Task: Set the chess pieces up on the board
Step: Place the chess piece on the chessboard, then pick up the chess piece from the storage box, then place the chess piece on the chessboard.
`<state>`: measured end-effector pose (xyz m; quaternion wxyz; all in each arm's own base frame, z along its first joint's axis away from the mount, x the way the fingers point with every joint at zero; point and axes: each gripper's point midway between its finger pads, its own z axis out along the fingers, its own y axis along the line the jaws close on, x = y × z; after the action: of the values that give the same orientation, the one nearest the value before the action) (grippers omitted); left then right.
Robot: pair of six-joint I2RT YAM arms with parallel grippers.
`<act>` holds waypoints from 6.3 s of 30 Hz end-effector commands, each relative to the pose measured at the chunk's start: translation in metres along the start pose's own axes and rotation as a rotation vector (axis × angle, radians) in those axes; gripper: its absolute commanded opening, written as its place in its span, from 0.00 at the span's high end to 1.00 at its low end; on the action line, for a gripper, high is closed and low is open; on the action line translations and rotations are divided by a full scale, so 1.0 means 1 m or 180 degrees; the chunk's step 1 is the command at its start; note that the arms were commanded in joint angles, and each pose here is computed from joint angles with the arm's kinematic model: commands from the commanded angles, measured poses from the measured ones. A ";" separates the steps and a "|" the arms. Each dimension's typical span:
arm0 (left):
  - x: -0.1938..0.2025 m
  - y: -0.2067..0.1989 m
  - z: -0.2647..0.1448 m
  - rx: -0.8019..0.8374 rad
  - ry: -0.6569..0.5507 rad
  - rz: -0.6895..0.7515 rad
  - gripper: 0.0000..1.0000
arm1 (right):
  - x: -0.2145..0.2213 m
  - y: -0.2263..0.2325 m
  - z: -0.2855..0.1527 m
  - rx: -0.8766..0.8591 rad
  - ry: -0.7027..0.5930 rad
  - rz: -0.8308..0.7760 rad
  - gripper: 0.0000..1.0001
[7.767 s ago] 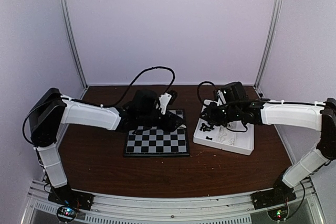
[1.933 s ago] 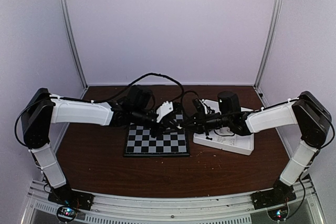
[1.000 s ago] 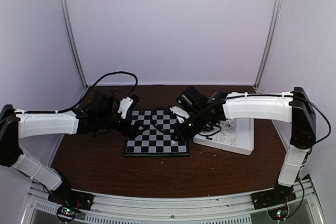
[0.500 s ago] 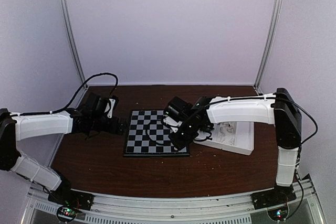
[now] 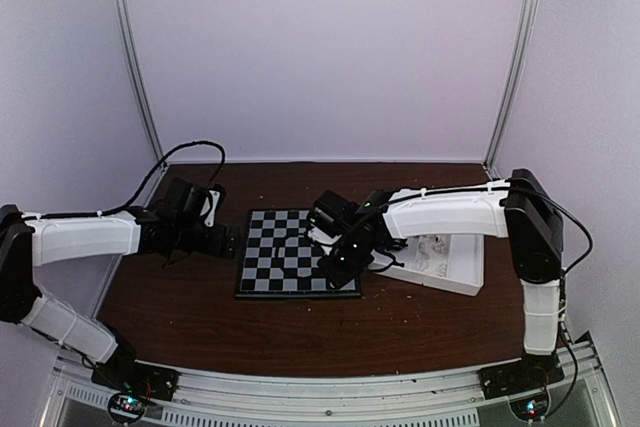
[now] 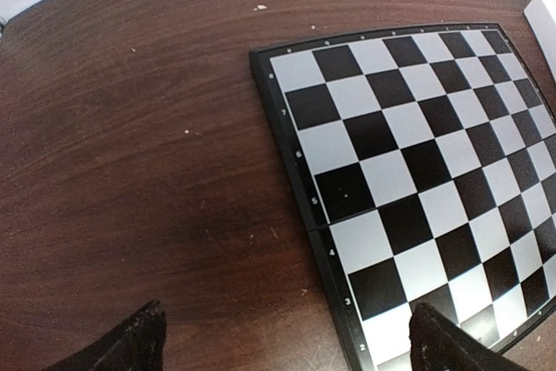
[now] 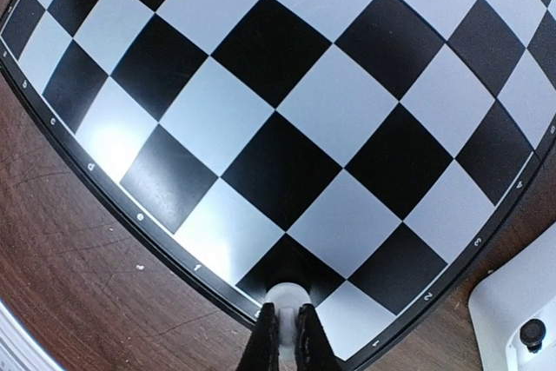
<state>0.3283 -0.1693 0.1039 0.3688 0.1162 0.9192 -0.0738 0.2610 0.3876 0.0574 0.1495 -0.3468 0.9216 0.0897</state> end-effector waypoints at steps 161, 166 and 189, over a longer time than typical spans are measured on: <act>-0.050 -0.022 -0.022 0.0303 -0.0177 0.0087 0.02 | 0.033 -0.353 -0.087 0.1409 -0.0885 0.2550 1.00; -0.050 -0.023 -0.022 0.0339 -0.0179 0.0065 0.02 | 0.040 -0.338 -0.079 0.1276 -0.0783 0.2450 1.00; -0.048 -0.025 -0.023 0.0372 -0.0172 0.0034 0.02 | 0.025 -0.205 -0.090 0.0589 -0.0632 0.1260 1.00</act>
<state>0.3344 -0.1917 0.1373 0.3627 0.1486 0.9133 -0.1110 0.3804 0.1673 0.0962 0.2310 -0.0799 0.9690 0.0346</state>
